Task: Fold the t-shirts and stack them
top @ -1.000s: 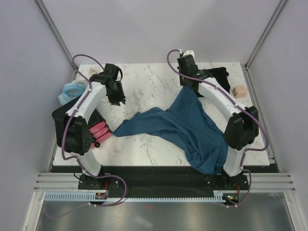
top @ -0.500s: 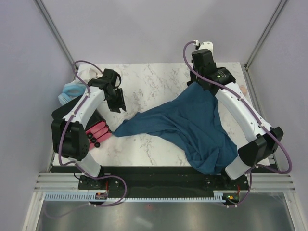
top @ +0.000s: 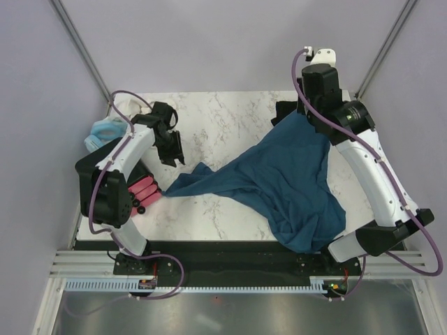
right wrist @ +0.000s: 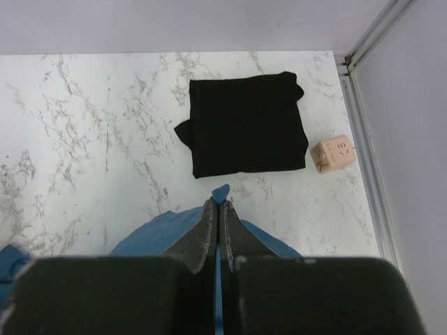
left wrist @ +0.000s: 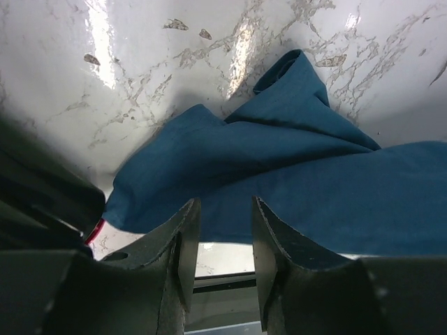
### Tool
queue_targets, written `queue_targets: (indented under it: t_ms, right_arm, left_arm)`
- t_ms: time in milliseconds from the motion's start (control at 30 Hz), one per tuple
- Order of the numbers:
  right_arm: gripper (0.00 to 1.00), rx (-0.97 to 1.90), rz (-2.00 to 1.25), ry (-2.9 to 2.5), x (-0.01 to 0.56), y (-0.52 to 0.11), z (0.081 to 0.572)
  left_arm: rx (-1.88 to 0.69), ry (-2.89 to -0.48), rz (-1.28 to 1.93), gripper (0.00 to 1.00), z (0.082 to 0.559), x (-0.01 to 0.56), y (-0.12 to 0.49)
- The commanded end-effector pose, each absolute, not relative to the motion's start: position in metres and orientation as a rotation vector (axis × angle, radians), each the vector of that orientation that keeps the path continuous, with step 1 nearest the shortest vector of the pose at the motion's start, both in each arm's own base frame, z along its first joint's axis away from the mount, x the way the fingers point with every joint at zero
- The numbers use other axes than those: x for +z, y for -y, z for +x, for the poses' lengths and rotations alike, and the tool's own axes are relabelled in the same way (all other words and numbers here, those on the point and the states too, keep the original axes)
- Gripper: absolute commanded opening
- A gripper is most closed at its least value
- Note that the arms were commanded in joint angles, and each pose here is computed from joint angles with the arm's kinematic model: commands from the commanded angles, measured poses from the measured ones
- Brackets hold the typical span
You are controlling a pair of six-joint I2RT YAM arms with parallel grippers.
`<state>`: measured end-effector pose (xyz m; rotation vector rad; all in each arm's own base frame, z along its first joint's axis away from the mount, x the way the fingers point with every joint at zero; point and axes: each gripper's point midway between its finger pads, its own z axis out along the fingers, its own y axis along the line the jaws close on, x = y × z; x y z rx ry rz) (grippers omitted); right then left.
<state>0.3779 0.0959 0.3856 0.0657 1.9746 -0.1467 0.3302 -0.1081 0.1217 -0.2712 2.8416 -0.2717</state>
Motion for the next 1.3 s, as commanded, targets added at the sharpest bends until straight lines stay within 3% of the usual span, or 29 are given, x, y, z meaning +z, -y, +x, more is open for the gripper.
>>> queue_targets:
  t_ms: [0, 333, 433, 833, 1267]
  right_arm:
    - [0.00, -0.105, 0.059, -1.946, 0.415, -0.093, 0.364]
    - [0.00, -0.111, 0.098, -1.999, 0.398, -0.075, 0.328]
    - [0.00, -0.130, 0.075, -2.004, 0.393, -0.080, 0.339]
    - [0.00, -0.072, -0.001, -2.030, 0.365, -0.116, 0.385]
    - [0.00, -0.141, 0.057, -2.011, 0.365, -0.078, 0.423]
  left_arm:
    - [-0.345, -2.849, -0.212, 0.43, 0.342, 0.119, 0.120]
    - [-0.325, -2.859, -0.170, 0.45, 0.326, 0.127, 0.114]
    - [-0.300, -2.851, -0.182, 0.50, 0.317, 0.141, 0.109]
    - [-0.325, -2.891, -0.358, 0.52, 0.244, 0.144, 0.099]
    - [-0.112, -2.941, -0.292, 0.51, 0.257, 0.105, 0.078]
